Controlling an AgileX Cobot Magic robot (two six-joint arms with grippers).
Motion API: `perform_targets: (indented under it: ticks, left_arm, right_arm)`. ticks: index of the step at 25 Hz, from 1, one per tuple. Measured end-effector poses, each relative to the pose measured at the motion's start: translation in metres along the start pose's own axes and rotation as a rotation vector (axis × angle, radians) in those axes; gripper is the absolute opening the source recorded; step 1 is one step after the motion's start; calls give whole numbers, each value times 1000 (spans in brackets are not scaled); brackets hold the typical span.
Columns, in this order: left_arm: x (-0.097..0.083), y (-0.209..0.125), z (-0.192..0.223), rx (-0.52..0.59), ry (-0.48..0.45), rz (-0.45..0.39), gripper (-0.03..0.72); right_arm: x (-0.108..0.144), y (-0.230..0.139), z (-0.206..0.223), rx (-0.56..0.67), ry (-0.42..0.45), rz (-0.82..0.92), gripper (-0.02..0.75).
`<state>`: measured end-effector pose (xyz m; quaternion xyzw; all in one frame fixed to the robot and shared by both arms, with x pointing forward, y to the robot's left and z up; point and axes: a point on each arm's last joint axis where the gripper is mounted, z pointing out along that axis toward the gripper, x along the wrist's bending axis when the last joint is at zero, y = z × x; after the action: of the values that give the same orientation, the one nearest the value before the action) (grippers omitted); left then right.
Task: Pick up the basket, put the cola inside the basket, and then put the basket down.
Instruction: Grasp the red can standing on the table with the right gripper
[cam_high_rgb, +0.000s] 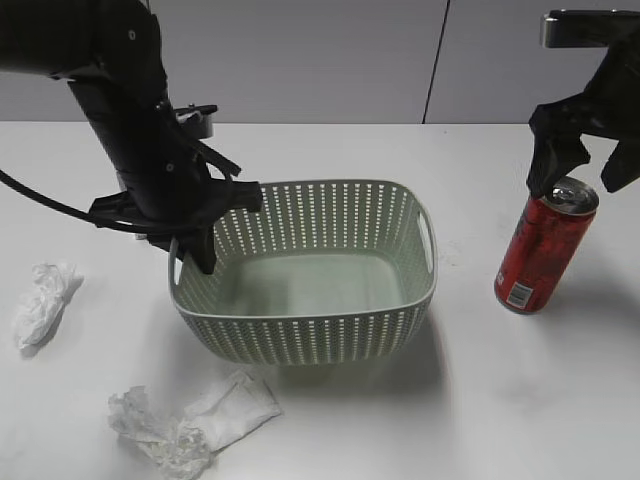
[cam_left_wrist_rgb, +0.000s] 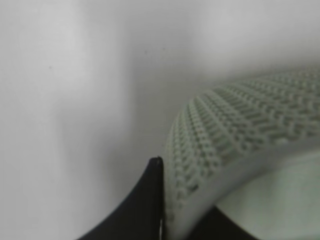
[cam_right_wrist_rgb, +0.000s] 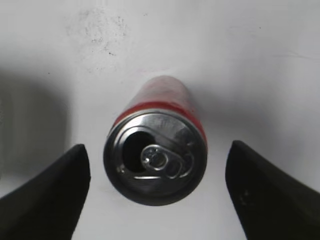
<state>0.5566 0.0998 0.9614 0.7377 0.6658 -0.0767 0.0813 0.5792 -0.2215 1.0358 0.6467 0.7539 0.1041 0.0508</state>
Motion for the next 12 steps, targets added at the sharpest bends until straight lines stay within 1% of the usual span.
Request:
perform_targets:
  ticks: [4,7,12]
  left_arm:
    - [0,1,0,-8,-3,0,-4]
    - [0,1,0,-12,-3,0,-4]
    - [0,1,0,-12,-3,0,-4]
  right_arm:
    - [-5,1,1,-4,-3,14,640]
    - [-3,3,2,-16,22,25,640]
    - [-4,6,20,21,25,28,640]
